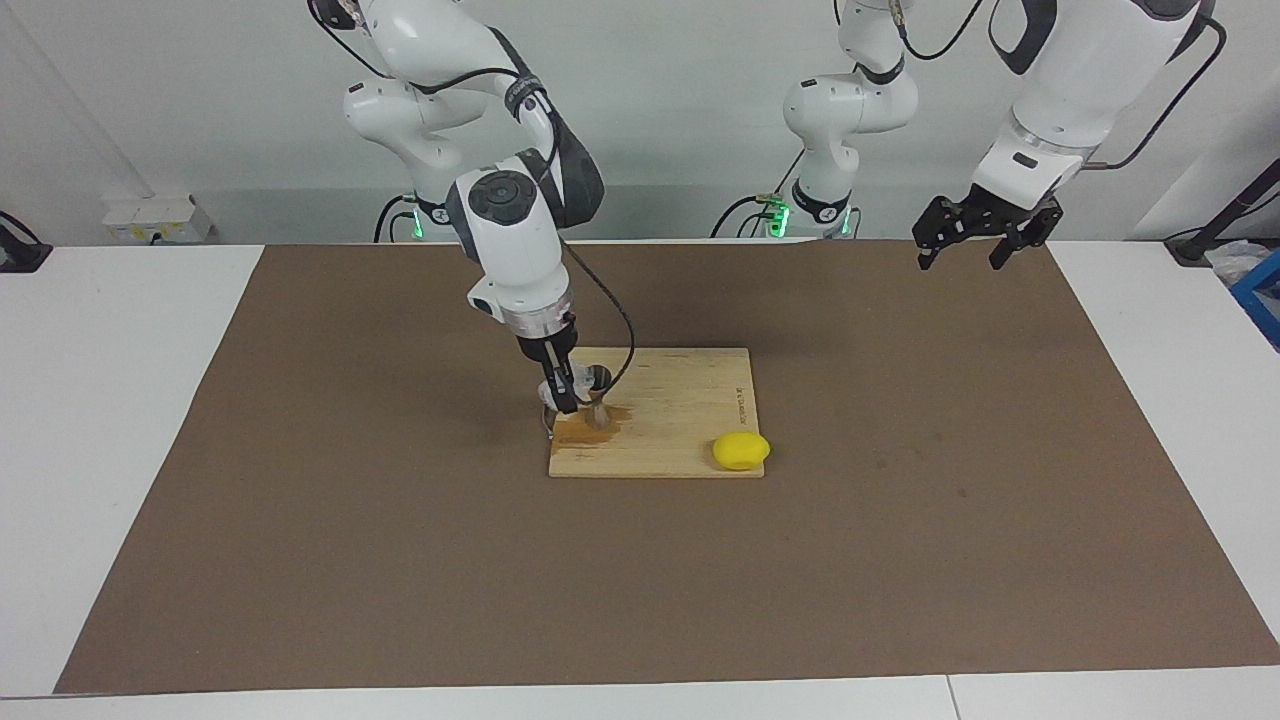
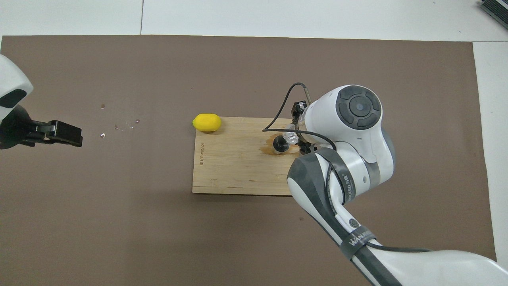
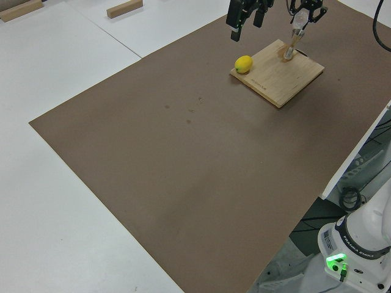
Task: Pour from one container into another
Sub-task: 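Tilt the clear cup with the right gripper over the glass cup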
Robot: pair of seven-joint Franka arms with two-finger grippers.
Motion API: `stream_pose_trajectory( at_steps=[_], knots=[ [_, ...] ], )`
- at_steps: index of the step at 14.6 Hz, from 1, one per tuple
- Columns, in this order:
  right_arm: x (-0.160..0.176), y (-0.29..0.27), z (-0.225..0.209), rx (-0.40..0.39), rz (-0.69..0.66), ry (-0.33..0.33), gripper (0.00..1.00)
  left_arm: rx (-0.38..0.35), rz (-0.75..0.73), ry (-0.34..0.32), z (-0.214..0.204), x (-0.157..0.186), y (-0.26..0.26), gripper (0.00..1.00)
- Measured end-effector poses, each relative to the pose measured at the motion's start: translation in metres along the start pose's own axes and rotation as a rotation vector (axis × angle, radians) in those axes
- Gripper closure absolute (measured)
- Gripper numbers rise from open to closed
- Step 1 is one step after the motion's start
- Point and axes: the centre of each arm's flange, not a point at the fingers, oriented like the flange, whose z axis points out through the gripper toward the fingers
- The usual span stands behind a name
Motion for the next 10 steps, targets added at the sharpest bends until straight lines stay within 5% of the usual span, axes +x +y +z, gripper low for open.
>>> stream_pose_trajectory(
  at_steps=[10],
  knots=[
    [-0.0087,0.0067,-0.0002,0.011,-0.067,0.089,0.49,0.000,0.000,0.000,0.0000,0.0000,0.0000,0.00]
  ],
)
